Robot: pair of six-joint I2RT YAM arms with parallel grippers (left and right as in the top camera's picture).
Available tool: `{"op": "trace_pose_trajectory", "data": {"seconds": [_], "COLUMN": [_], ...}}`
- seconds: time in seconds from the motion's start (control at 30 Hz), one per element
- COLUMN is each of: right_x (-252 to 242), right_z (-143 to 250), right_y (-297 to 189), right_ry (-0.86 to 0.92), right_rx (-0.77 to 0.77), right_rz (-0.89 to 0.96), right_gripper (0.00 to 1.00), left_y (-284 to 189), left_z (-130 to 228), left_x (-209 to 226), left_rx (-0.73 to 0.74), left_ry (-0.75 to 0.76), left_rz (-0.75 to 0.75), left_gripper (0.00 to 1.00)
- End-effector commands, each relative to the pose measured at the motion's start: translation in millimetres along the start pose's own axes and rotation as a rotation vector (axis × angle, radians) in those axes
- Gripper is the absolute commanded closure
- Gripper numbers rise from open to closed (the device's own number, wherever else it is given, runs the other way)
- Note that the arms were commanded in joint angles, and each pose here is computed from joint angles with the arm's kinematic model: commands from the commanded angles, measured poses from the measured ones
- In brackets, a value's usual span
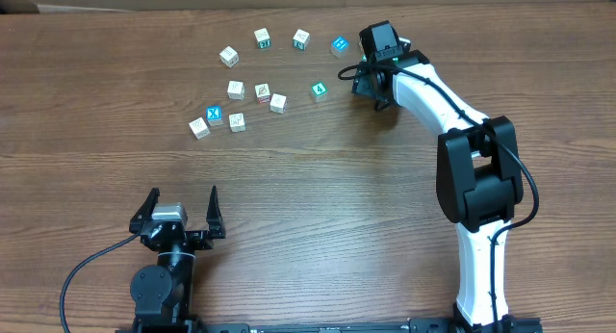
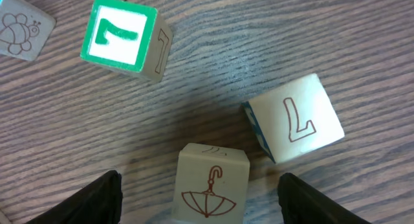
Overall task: Form a horizontal line
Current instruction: 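Lower the right gripper onto the umbrella-picture block and close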
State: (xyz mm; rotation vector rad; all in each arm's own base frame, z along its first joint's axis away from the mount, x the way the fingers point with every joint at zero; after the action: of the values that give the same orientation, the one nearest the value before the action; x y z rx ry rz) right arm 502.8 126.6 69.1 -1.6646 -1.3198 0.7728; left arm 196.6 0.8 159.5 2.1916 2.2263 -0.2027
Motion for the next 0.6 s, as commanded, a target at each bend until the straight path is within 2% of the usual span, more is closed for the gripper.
{"op": "trace_pose_trajectory", "data": {"seconds": [0.0, 0.23, 0.43, 0.57], "right_x": [-2.5, -2.3, -1.9, -2.7], "right_z": [4.1, 4.1, 3.2, 0.7], "right_y": [5.9, 6.7, 6.9, 7.0], "right_ry": [-0.003, -0.001, -0.001, 0.002], "right_rx": [0.013, 0.010, 0.005, -0.008], "right_rz": [0.008, 0.006, 0.005, 0.010], "right_gripper": [0.28, 0.36, 0.36, 0.42], "left_y": [-0.3, -0.3, -0.3, -0.3], "left_z": [-0.5, -0.5, -0.5, -0.5], "left_x": [-0.4, -0.4, -0.4, -0.4], "left_rx": [-0.009, -0.009, -0.009, -0.009], "left_ry": [0.019, 0.019, 0.019, 0.019], "left_rz": [0.000, 0.000, 0.000, 0.000], "left_gripper": [0.00, 0.01, 0.00, 0.00]}}
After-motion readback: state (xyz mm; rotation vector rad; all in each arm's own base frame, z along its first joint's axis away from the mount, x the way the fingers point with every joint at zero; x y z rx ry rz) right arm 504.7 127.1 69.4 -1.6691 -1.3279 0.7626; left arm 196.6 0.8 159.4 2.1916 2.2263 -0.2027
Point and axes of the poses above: each gripper's point midway between its finger pads, its own y axis out along the fingers, its own x axis along the line the jaws close on, z = x × y, the point moved 5 cm from there along -y, back along the fingers, and after that the axes turned 3 degrees about -y, right-handed, at the moved point
